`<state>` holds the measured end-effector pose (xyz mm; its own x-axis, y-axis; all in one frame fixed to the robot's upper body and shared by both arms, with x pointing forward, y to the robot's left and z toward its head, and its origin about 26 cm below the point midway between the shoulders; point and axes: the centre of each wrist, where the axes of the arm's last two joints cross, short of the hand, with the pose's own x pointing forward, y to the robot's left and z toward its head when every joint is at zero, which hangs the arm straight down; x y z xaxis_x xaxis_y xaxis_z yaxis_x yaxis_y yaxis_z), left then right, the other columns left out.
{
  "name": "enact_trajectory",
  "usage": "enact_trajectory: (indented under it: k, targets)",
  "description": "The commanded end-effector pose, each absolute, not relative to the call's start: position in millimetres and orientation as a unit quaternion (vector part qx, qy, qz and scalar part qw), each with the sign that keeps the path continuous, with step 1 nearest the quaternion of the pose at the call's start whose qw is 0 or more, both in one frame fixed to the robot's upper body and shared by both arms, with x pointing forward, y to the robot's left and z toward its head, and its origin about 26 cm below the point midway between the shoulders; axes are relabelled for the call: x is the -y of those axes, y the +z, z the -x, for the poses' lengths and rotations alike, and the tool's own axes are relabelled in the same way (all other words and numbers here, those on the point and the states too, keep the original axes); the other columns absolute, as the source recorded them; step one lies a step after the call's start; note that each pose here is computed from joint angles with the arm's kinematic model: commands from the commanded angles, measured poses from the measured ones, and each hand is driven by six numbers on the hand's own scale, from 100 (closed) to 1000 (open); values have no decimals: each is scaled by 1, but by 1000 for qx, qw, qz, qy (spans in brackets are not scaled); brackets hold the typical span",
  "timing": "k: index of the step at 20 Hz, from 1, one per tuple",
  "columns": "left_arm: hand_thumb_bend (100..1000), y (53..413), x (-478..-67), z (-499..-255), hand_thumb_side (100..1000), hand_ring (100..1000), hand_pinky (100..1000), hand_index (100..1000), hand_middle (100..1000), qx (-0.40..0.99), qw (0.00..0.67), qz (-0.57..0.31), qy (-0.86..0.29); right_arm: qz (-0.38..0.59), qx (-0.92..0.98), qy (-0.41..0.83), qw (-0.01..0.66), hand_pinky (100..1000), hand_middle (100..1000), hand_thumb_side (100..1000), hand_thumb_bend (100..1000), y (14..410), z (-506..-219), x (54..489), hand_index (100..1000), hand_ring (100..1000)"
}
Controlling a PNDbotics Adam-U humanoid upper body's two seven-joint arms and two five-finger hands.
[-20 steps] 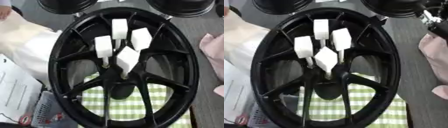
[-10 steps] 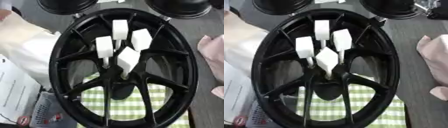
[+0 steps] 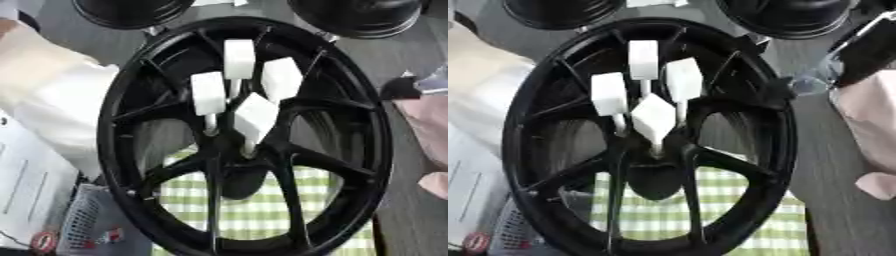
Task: Pull the pin out of the wheel hub.
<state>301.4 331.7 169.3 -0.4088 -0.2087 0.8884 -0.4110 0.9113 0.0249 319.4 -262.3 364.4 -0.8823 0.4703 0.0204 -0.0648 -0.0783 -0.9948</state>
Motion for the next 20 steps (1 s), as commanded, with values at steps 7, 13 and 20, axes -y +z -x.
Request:
enact_trajectory:
  k: [7, 13, 20]
  targets:
    - [721, 178, -335, -300, 490, 730, 663, 765, 643, 840, 500, -192, 89, 217, 607, 752, 140, 818, 695, 357, 587, 380, -320, 272, 772, 740]
    - [721, 177, -335, -300, 489, 730, 662, 765, 643, 839, 500, -192, 90, 283, 686, 657, 133, 859, 761, 351, 571, 380, -318, 272, 814, 810]
    - [722, 177, -336, -300, 490, 731, 663, 765, 644, 838, 502, -194, 87, 216, 668, 688, 184, 883, 775, 370, 594, 382, -331, 264, 841, 818]
